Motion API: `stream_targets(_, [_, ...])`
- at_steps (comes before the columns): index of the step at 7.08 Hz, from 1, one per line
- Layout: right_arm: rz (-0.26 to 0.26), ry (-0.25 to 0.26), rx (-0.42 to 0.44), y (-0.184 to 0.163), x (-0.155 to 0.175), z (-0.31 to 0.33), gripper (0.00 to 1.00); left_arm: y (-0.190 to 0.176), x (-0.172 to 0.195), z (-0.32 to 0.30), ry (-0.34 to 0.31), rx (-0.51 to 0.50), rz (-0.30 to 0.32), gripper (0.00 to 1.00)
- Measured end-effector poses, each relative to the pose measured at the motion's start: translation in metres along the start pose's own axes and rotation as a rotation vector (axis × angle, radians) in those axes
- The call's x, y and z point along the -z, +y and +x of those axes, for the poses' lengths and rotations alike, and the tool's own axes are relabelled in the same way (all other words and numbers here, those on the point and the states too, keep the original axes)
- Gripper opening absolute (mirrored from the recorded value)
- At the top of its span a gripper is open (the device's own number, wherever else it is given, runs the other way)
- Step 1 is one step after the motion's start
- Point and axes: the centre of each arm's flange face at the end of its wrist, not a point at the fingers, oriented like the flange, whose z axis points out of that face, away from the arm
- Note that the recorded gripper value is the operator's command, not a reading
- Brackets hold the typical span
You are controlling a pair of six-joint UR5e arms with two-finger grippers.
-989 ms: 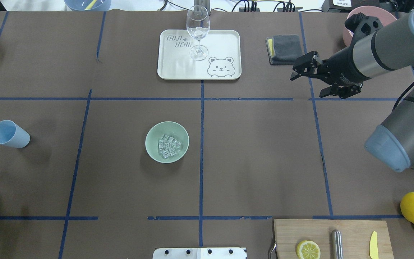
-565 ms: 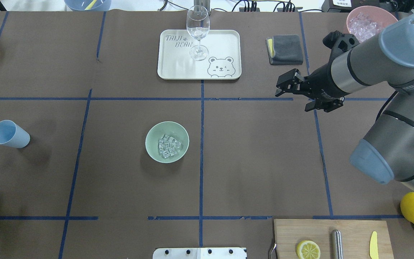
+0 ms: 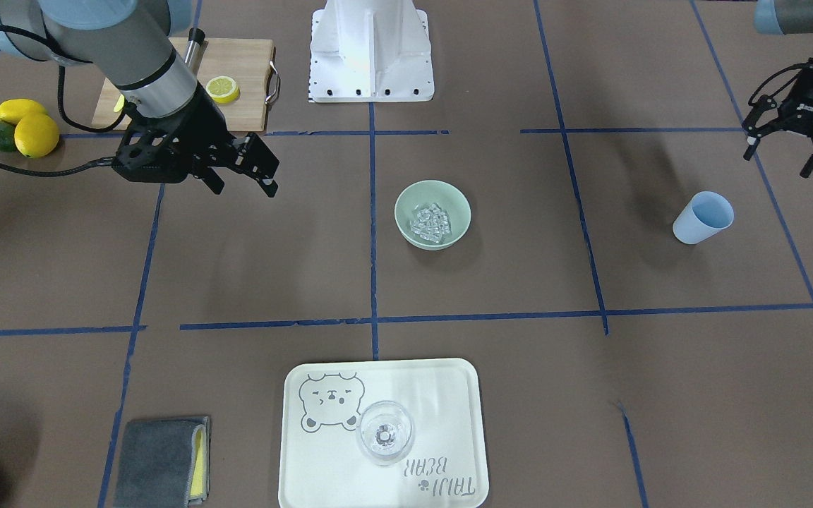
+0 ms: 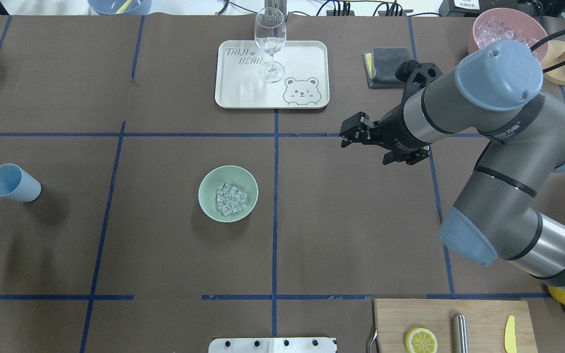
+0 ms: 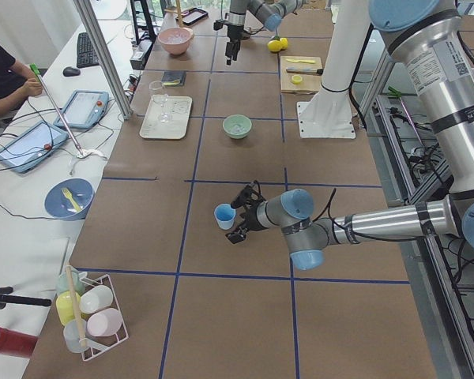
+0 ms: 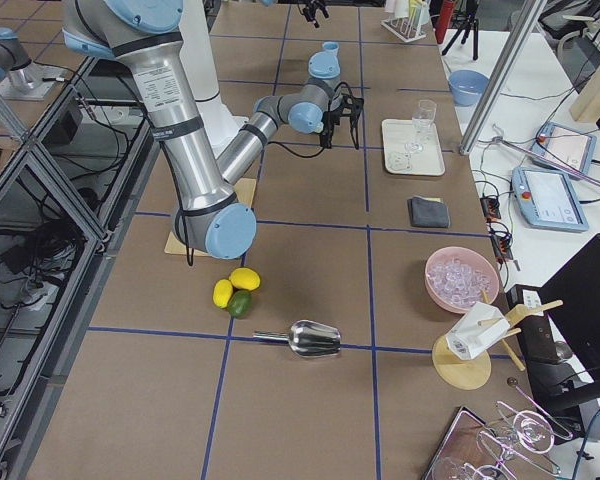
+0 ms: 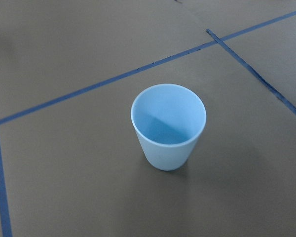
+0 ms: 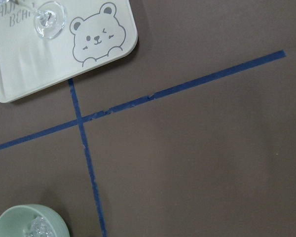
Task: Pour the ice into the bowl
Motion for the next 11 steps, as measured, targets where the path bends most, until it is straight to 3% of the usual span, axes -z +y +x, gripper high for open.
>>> stream_targets(2, [0.020, 0.008, 0.027, 0.019, -0.026, -0.031, 1.00, -0.066, -0.025, -0.031, -0.065, 0.057, -0.098, 1.00])
stream_targets(4, [0.021, 0.018, 0.053, 0.045, -0.054, -0.064, 1.00, -0.127, -0.022, -0.066, -0.029, 0.223, -0.218, 1.00])
stream_targets(7, [0.026, 0.080, 0.064, 0.095, -0.136, -0.130, 1.00, -0.136, -0.011, -0.090, -0.042, 0.351, -0.291, 1.00])
stream_targets(10, [0.018, 0.123, 0.072, 0.113, -0.172, -0.160, 0.78, -0.130, -0.012, -0.098, -0.096, 0.358, -0.293, 1.00])
stream_targets(11, [0.014, 0.137, 0.074, 0.115, -0.180, -0.159, 0.60, -0.131, -0.011, -0.098, -0.098, 0.357, -0.290, 1.00])
